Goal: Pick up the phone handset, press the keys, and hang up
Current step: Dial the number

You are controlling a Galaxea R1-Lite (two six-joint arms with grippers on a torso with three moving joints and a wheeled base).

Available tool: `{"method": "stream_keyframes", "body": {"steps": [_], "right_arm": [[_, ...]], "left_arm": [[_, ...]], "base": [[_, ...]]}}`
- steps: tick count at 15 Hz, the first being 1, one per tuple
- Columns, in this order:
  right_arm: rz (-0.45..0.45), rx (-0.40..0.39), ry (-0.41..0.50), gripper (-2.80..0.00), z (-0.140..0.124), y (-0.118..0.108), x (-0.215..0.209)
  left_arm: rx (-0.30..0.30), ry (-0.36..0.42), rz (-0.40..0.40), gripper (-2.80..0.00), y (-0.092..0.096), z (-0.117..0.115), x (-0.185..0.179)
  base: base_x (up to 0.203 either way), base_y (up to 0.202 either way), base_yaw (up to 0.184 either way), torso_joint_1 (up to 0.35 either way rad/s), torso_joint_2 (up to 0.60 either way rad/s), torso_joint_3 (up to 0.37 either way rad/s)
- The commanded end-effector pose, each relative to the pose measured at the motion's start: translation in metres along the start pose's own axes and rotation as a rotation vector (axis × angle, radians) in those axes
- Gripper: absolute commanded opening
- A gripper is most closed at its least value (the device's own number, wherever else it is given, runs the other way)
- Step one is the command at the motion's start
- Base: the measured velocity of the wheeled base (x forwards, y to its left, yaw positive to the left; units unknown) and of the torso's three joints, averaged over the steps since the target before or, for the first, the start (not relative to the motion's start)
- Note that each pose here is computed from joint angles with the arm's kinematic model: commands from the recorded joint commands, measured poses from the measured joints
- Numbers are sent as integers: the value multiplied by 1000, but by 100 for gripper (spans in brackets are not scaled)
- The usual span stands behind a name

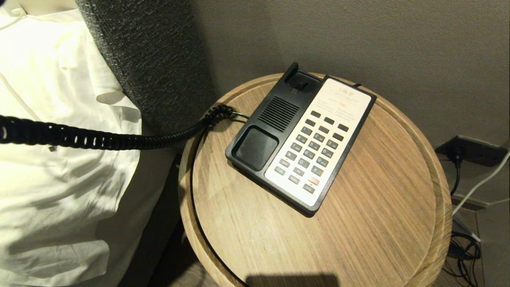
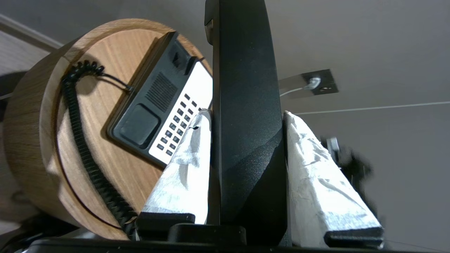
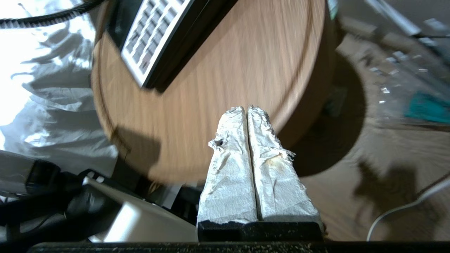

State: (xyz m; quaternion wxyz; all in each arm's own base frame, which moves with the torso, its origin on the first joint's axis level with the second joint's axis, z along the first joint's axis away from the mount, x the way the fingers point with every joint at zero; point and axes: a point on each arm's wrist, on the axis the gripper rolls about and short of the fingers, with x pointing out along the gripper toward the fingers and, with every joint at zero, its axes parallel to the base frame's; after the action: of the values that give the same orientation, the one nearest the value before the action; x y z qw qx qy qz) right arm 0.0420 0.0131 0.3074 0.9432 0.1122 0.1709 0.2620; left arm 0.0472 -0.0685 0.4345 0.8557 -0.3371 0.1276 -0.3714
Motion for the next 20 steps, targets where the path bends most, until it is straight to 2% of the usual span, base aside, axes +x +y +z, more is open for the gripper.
{"method": "stream_keyframes", "body": {"steps": [1, 3, 4, 7, 8, 10, 20], "right_arm": [[69, 24, 216, -280, 29, -14, 79], [168, -28, 290, -280, 38, 12, 116], [189, -51, 302, -280, 44, 28, 132], [175, -86, 280, -280, 54, 68, 156], [170, -85, 289, -280, 52, 75, 162], [127, -86, 286, -280, 49, 76, 170], [61, -97, 293, -280, 45, 77, 184]], "left_arm": [[1, 12, 15, -280, 2, -3, 3], [0, 10, 19, -280, 2, -3, 3], [2, 11, 22, -280, 3, -4, 2], [5, 15, 28, -280, 6, -6, 0], [5, 13, 26, -280, 6, -5, 0], [4, 12, 24, -280, 6, -5, -2], [3, 8, 23, -280, 8, -5, -8]], "base": [[0, 0, 0, 0, 0, 0], [0, 0, 0, 0, 0, 0], [0, 0, 0, 0, 0, 0], [0, 0, 0, 0, 0, 0], [0, 0, 0, 0, 0, 0], [0, 0, 0, 0, 0, 0], [0, 0, 0, 0, 0, 0]]}}
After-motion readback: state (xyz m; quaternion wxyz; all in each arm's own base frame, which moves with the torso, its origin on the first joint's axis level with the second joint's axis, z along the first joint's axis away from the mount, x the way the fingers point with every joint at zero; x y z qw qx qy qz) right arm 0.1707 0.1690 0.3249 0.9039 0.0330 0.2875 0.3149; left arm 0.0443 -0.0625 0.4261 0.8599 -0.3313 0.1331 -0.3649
